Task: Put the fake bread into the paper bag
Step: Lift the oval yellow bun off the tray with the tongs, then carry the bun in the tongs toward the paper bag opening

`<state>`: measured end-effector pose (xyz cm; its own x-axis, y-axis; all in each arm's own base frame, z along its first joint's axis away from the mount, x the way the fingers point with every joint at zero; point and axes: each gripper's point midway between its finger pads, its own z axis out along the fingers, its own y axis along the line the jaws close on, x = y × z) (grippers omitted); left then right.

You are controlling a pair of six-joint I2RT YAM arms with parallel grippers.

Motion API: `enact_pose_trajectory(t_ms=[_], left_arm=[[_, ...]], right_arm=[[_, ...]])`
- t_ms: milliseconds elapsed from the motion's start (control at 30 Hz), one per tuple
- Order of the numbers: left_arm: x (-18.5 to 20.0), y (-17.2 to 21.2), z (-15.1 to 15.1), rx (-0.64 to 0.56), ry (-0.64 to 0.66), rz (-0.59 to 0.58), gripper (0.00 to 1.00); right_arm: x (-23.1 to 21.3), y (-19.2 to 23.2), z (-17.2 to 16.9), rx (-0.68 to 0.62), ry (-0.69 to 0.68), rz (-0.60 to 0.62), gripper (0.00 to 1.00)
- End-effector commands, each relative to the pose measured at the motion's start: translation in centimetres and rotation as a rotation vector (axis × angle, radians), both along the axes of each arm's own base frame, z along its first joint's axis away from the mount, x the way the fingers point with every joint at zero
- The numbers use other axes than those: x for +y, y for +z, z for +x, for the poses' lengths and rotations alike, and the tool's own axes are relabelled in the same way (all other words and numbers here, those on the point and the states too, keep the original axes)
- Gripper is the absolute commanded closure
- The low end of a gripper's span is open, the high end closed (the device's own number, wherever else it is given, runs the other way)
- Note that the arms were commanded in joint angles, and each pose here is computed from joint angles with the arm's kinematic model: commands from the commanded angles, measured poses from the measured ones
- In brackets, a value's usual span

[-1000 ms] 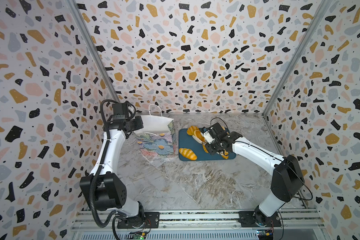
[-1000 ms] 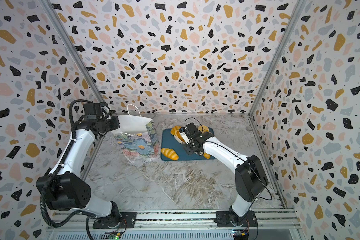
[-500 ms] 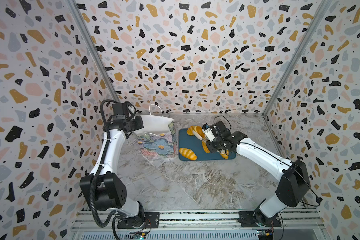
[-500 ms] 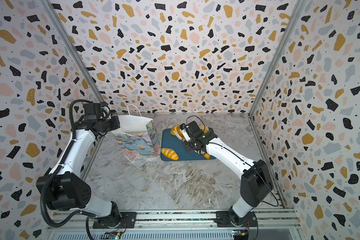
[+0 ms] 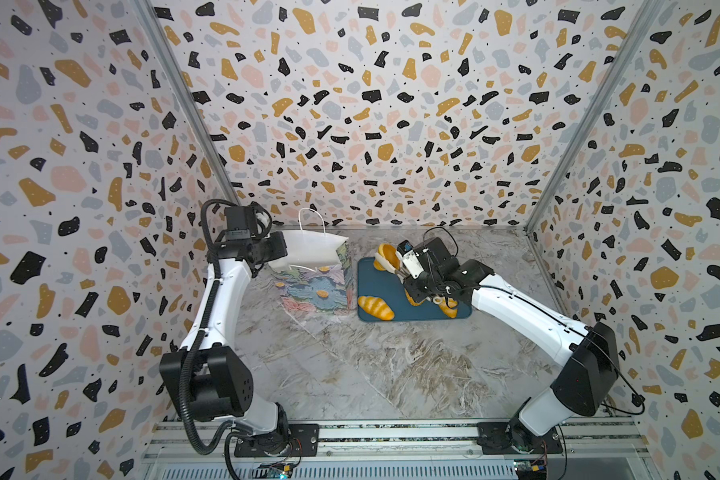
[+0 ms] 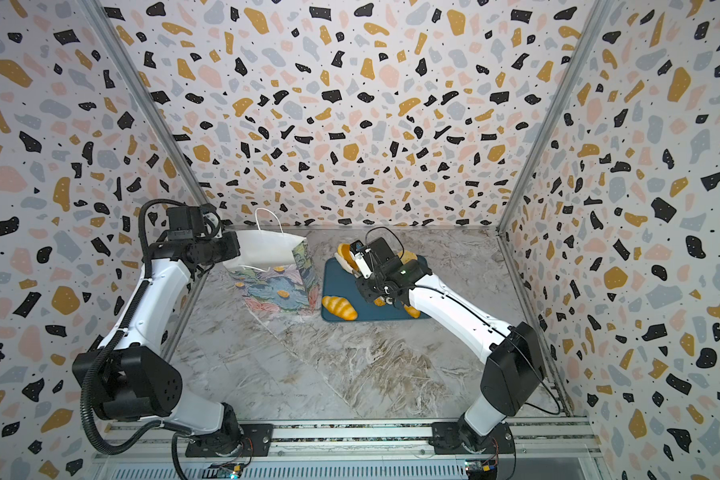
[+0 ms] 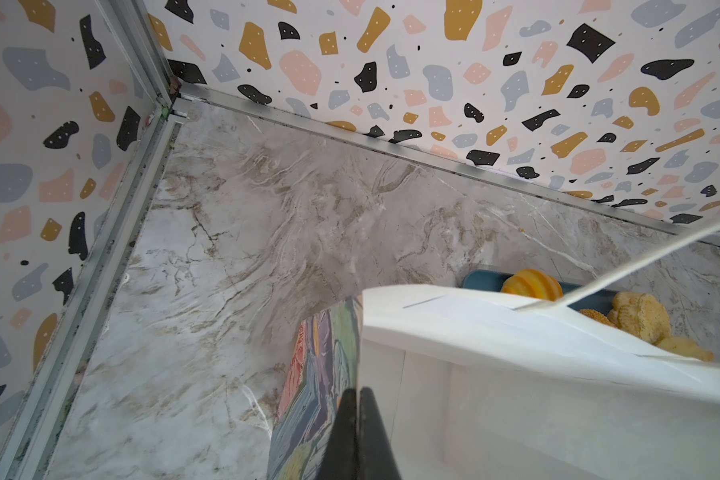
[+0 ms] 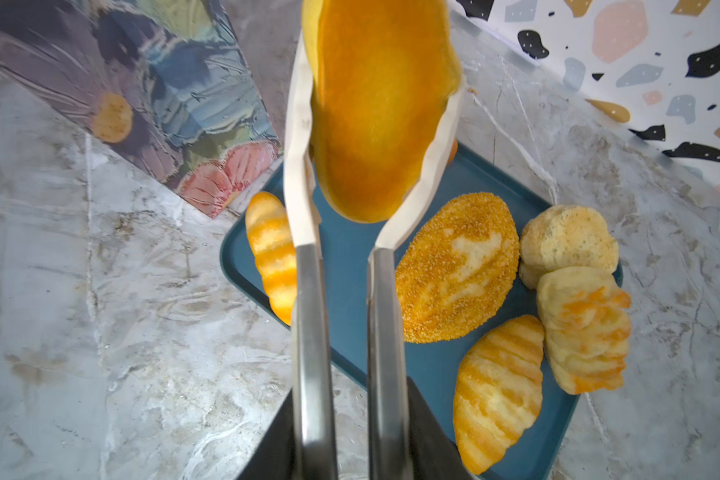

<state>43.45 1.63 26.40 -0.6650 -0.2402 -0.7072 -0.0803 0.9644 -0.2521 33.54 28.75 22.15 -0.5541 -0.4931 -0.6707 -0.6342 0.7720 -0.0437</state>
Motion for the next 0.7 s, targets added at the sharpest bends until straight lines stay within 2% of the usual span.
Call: enact_pose_trajectory(t_ms=[0, 667], left_arm=[[-0.1, 0.1, -0.2, -0.007, 0.002, 0.003, 1.00], [-0.2, 0.1, -0.2, -0.010, -0.005, -0.003, 1.00]], right_arm=[[0.8, 5.4, 0.0, -0.089, 0.009, 0.103, 0.65], [4.4, 12.3, -1.1, -0.198, 0.068, 0.190, 0.65]])
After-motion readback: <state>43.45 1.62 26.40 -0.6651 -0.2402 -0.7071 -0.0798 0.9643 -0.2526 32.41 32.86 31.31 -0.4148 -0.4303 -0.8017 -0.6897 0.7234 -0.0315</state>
